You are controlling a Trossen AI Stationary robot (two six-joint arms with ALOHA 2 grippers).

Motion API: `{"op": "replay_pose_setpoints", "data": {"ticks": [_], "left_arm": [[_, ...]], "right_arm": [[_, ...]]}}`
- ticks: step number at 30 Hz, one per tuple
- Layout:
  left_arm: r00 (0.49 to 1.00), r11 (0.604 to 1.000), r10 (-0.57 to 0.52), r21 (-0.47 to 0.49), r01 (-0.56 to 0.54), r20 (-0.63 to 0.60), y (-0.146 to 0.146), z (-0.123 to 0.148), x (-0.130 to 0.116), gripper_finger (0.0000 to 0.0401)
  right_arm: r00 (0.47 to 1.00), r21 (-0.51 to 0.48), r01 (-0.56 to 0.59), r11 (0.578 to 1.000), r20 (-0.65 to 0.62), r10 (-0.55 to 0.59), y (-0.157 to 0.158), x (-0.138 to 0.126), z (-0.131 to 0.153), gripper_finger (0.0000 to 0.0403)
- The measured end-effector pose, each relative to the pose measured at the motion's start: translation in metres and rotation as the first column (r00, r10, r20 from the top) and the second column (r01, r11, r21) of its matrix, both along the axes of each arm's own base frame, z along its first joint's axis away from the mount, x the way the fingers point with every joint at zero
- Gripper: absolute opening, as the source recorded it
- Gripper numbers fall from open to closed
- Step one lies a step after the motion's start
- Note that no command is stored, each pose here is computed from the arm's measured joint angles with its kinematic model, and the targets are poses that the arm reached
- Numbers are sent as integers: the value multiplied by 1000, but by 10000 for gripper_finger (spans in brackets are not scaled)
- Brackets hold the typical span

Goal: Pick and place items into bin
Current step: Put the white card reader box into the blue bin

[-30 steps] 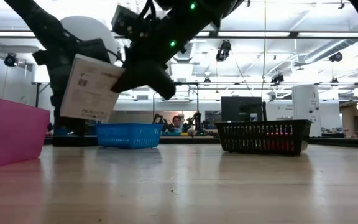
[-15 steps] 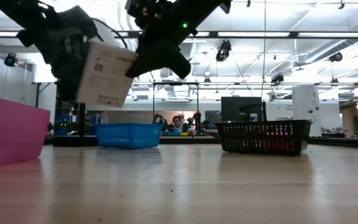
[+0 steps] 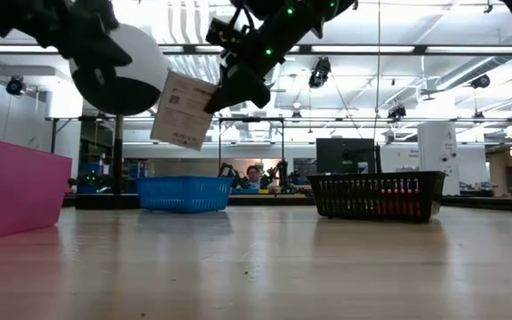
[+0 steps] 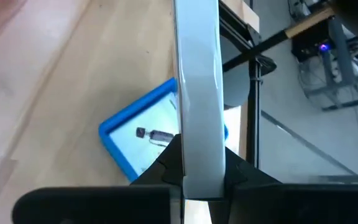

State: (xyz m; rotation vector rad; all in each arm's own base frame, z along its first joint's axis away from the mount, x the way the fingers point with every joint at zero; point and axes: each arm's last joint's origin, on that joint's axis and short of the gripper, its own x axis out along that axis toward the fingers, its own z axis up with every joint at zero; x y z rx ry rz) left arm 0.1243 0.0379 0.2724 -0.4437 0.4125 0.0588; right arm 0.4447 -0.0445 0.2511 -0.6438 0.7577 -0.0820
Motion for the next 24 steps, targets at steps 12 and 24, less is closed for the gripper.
{"op": "replay_pose_setpoints", "data": {"ticks": [12, 24], "left_arm": [[979, 1000, 24, 7, -26, 203, -11, 21, -28, 0], [912, 998, 35, 31, -53, 408, -23, 38, -59, 0]], "right_arm": [[977, -132, -212, 968, -50, 207, -39, 6, -14, 20], [944, -254, -330, 909, -98, 315, -83, -5, -18, 19]]}}
